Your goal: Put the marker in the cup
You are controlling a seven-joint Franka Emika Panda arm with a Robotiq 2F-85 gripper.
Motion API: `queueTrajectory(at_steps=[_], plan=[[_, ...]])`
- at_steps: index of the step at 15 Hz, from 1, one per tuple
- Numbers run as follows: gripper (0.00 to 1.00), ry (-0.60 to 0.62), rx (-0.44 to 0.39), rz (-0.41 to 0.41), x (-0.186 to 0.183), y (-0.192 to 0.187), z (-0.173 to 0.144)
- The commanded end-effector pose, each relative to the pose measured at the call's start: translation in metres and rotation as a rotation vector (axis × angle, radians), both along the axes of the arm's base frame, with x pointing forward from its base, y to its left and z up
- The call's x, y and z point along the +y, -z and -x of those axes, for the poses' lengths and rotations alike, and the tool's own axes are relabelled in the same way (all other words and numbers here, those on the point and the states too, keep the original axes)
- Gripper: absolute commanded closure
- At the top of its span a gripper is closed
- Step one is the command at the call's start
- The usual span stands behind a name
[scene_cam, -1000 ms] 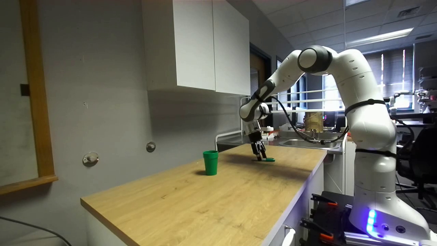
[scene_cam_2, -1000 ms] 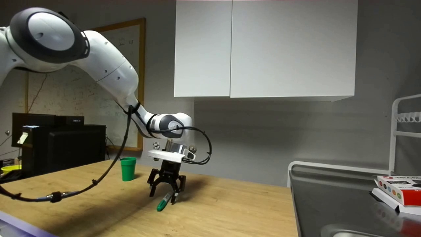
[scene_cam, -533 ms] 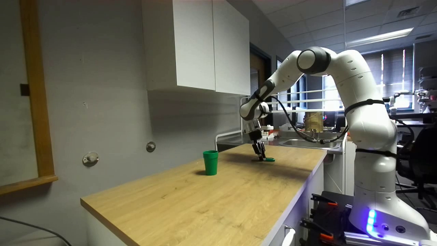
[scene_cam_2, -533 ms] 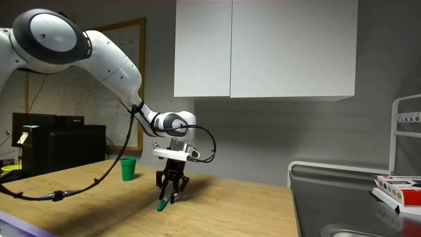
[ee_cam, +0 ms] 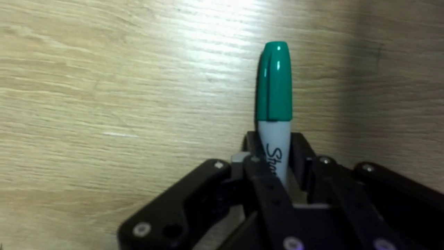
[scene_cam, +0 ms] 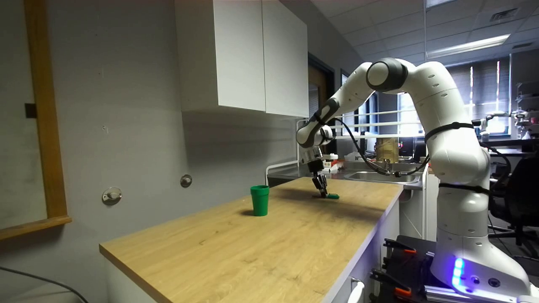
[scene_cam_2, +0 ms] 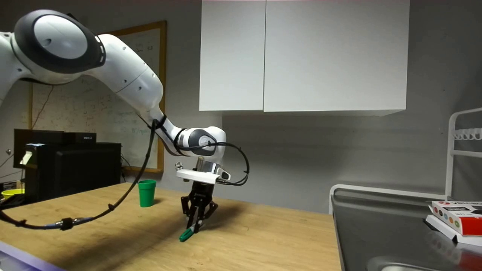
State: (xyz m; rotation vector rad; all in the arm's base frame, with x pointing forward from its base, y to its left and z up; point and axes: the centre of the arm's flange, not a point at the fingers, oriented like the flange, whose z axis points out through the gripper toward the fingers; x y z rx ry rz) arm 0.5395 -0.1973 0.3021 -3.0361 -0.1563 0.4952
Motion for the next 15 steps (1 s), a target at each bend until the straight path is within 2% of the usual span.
queueTrajectory(at_steps=[1,5,8,15], plan=[[0.94,0.018,-0.012,0.007,-0.003,-0.011,-0.004],[0.94,0.136,-0.114,0.016,0.003,-0.049,-0.005],[0.94,0.268,-0.228,0.008,0.012,-0.088,-0.004],[0.94,0.551,-0.463,-0.093,0.062,-0.19,0.002]])
